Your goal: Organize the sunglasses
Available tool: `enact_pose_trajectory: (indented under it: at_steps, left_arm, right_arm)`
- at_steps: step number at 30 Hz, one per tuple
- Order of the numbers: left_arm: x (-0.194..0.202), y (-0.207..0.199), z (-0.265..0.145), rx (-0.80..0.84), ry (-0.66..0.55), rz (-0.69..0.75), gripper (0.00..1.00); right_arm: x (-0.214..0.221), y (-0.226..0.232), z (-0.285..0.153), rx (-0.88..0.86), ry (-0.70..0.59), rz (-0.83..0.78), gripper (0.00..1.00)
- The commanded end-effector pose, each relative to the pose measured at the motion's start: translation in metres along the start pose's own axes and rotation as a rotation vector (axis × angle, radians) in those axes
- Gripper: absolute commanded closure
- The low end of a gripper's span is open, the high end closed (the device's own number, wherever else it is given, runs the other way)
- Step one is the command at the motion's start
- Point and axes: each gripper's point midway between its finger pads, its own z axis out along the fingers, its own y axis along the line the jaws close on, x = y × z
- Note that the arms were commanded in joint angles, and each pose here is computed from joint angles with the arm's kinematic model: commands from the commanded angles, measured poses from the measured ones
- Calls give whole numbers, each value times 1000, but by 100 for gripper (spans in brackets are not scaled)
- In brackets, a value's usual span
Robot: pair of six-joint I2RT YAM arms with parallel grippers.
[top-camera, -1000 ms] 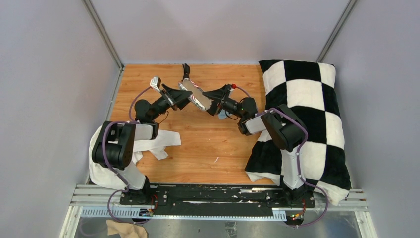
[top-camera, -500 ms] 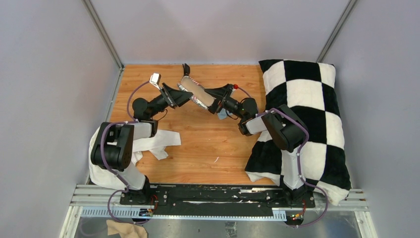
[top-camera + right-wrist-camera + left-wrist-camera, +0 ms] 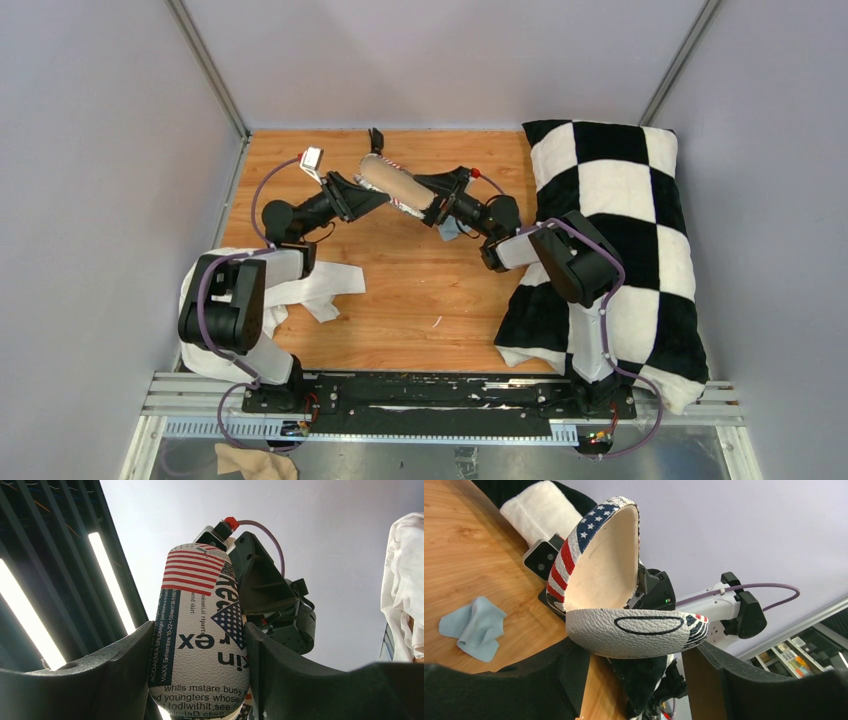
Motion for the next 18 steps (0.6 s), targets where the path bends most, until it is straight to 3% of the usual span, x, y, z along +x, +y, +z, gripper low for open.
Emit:
enact_pose_trajectory:
  at_steps: [1,18]
  left_arm:
    - [26,-50,-3,154,140,125,100]
    - [45,-67,-17,175,190,147,100]
  right_arm:
    - [-5,13,7,-6,5,419,100]
    - [-5,19,11,-12,25,413,100]
